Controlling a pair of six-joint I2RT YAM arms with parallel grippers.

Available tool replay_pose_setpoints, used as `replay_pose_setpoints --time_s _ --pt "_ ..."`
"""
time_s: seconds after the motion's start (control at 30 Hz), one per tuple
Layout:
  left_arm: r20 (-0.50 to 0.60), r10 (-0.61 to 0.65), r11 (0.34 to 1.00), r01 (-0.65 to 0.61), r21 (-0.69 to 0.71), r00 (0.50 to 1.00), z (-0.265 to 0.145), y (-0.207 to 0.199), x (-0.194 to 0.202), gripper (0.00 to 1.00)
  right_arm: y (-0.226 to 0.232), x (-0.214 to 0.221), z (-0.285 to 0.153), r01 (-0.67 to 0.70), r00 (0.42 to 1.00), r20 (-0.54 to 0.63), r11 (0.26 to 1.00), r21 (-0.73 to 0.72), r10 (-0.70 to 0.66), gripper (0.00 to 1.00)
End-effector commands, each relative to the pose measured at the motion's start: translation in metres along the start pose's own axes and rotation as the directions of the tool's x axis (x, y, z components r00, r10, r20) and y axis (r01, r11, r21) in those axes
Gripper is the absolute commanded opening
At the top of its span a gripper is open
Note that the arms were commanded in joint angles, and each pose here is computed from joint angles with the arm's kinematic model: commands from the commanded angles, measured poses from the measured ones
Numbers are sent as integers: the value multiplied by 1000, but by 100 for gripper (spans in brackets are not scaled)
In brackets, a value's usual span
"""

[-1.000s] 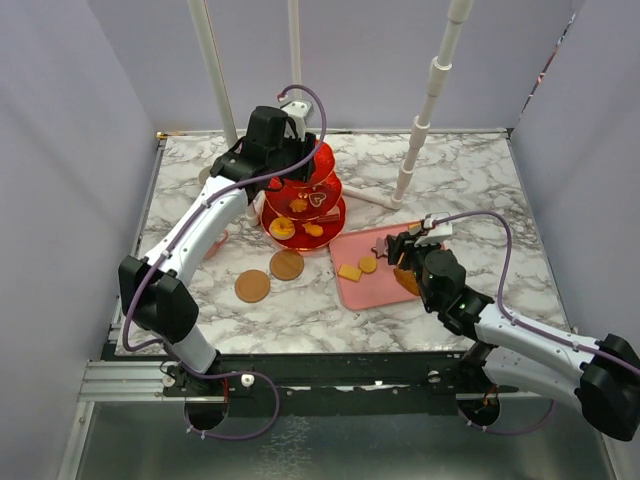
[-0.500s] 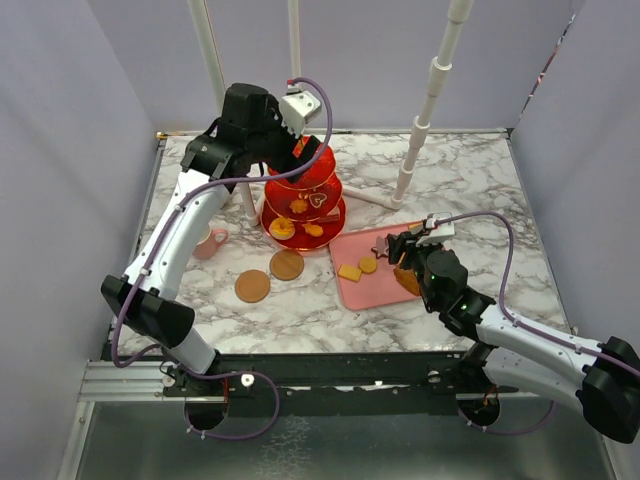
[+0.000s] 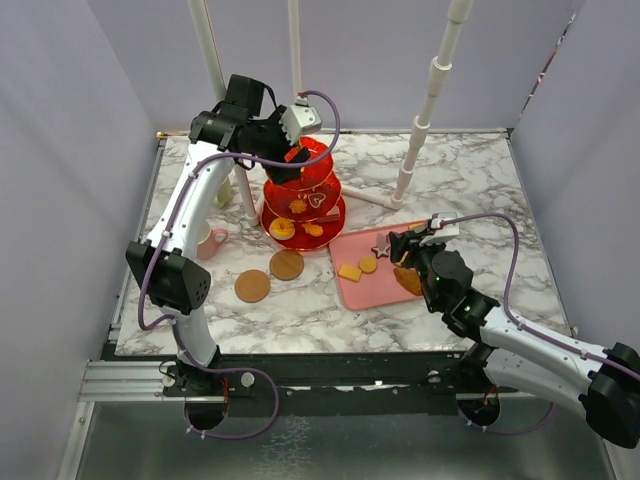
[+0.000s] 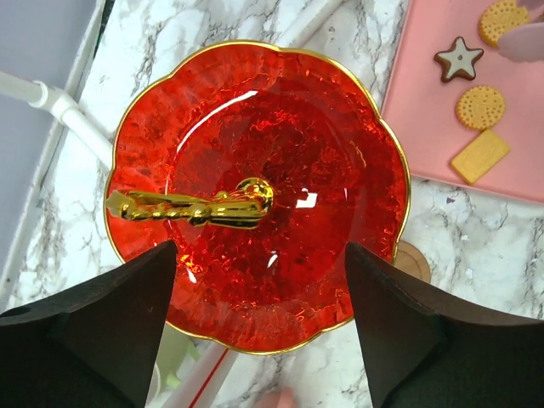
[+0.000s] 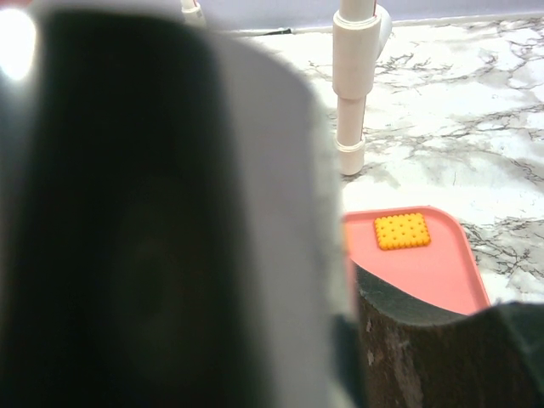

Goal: Serve the afternoon tea
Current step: Adjust the desert table at the center of the board.

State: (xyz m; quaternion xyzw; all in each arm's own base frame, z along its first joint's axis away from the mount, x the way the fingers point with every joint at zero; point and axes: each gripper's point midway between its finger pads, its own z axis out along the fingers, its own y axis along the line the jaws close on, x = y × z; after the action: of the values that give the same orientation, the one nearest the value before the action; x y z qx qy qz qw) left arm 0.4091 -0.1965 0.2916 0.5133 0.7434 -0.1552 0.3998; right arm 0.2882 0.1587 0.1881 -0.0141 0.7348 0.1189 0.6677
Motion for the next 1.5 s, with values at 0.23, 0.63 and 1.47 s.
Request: replay_pose_setpoints --time_s 0.23,0.63,1.47 --pt "148 152 982 -166 87 977 -13 -7 -41 78 -4 -6 -1 -12 1000 20 1000 8 12 57" --pt "123 180 978 -191 86 976 -2 2 -35 69 -6 -8 -1 -13 1000 25 1000 8 13 57" --pt "32 370 926 -366 -98 928 -61 9 -39 72 -2 -22 -7 -46 997 67 998 -30 48 56"
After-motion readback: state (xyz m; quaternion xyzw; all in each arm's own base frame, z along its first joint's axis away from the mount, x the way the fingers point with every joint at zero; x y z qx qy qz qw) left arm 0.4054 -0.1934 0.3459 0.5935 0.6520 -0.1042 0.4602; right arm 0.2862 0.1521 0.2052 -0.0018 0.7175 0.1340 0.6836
